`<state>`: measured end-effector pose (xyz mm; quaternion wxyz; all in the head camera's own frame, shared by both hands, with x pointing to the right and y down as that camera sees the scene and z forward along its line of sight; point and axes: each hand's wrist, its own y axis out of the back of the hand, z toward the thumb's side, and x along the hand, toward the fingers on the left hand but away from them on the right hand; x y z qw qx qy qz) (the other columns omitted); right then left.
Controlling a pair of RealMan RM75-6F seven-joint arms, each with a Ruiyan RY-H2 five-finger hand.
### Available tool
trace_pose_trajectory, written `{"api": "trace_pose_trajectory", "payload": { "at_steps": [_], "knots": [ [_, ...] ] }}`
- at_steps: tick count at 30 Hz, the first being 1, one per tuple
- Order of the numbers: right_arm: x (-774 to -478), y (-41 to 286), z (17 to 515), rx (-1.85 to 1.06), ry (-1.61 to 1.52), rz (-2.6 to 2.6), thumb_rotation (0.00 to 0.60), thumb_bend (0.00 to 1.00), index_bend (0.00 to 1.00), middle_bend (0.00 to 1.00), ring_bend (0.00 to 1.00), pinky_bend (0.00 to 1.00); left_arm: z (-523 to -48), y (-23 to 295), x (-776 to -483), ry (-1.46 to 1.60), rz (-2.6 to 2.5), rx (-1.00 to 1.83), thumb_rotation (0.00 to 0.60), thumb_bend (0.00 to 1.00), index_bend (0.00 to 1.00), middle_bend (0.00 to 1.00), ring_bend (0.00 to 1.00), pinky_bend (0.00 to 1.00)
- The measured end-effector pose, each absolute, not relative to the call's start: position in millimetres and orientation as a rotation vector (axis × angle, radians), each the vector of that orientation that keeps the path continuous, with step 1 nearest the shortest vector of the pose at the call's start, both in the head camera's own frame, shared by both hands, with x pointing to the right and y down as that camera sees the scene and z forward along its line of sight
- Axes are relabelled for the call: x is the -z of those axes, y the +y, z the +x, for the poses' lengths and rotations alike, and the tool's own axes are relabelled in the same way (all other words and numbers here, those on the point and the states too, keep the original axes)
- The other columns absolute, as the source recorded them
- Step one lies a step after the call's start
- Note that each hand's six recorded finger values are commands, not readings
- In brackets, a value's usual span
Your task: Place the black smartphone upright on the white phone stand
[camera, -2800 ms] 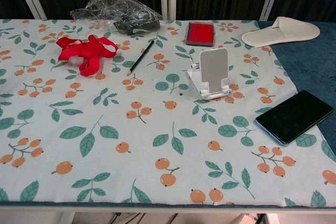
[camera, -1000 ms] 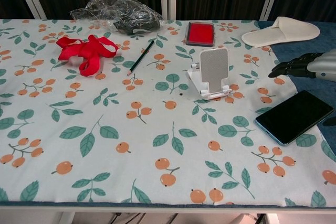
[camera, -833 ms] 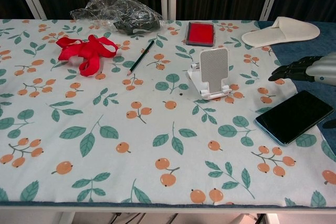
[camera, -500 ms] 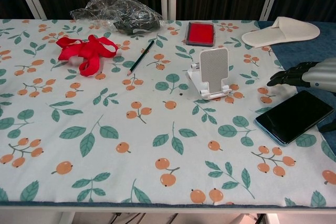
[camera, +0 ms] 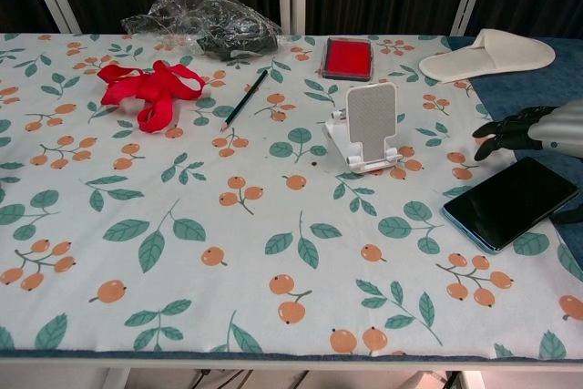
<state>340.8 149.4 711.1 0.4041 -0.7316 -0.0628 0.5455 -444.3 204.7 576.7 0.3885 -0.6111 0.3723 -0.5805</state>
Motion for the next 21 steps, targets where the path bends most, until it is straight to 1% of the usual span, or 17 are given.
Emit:
{"api": "trace_pose_trajectory", "payload": {
  "at_steps": [4, 21],
  "knots": [
    [-711.9, 149.4, 342.8, -1.385, -0.156, -1.849, 0.6, 0.15, 0.2, 0.0, 0.0, 0.0, -442.1, 203.8, -575.6, 0.941, -1.56, 1.467, 0.25, 0.02, 0.02, 0.02, 0.03, 0.16],
    [-714.0, 149.7, 339.9, -1.385, -0.127, -1.863, 0.6, 0.15, 0.22, 0.0, 0.0, 0.0, -442.2, 202.5, -578.0, 0.938, -1.57, 1.473, 0.251, 0.02, 0.02, 0.02, 0.03, 0.16]
  ]
}}
